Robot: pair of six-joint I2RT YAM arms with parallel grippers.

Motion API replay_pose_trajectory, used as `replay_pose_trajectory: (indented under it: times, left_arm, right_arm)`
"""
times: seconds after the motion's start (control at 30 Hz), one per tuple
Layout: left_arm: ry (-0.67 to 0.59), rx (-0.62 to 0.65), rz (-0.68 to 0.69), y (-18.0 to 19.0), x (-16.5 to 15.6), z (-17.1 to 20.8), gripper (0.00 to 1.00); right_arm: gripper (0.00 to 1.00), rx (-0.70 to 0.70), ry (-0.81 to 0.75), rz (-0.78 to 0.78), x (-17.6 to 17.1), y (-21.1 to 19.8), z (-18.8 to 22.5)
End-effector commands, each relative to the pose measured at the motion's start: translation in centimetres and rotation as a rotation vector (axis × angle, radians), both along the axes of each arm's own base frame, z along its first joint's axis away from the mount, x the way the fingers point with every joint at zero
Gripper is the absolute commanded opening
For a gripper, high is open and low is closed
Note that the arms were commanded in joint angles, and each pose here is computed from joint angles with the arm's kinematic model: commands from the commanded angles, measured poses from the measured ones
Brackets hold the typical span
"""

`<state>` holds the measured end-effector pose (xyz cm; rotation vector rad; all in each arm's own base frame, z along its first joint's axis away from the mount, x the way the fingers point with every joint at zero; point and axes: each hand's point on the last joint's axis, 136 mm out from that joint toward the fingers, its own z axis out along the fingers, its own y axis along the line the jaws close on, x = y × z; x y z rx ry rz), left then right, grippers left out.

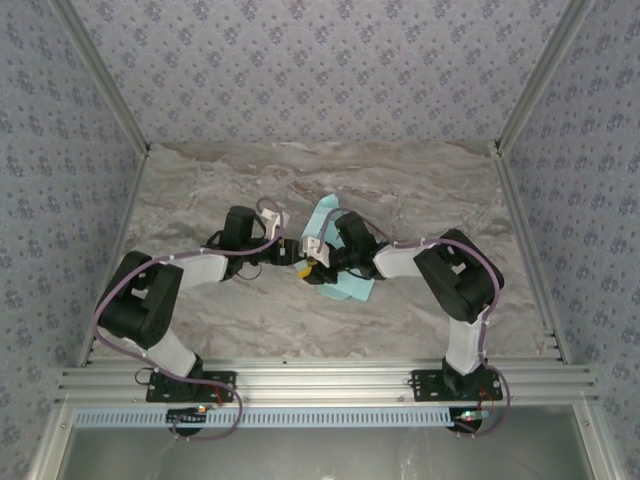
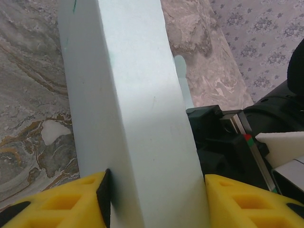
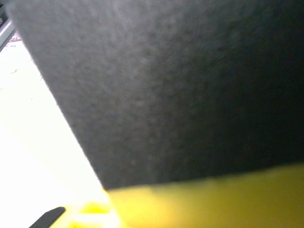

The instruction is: Fold the paper box

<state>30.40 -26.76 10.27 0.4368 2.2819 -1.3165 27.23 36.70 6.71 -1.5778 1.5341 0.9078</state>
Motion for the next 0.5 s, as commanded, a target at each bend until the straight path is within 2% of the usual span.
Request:
replay_pose_trajectory:
  times: [0.0, 0.3, 0.33, 0.4, 0.47]
  left_arm:
    - [-0.017, -0.031, -0.079, -1.4, -0.9, 0.7, 0.51]
    - [0.021, -0.106, -0.085, -2.0, -0.7, 0.7, 0.55]
    - [0.028, -0.102, -0.078, -1.9, -0.5, 0.5, 0.55]
    - [0.035, -0.089, -0.053, -1.7, -0.1, 0.2, 0.54]
    - [0.024, -0.079, -0.033, -1.5, 0.3, 0.2, 0.54]
  right_arm:
    - [0.21, -0.053, 0.057, 0.068, -2.1, 0.3, -1.2]
    - [0.12, -0.044, 0.076, 0.045, -1.3, 0.6, -1.4]
    - [0.15, -0.047, 0.069, 0.028, -1.0, 0.4, -1.5]
    - [0.31, -0.046, 0.059, -0.043, 0.0, 0.1, -1.4]
    - [0.37, -0.029, 0.040, -0.100, 0.7, -0.4, -0.4]
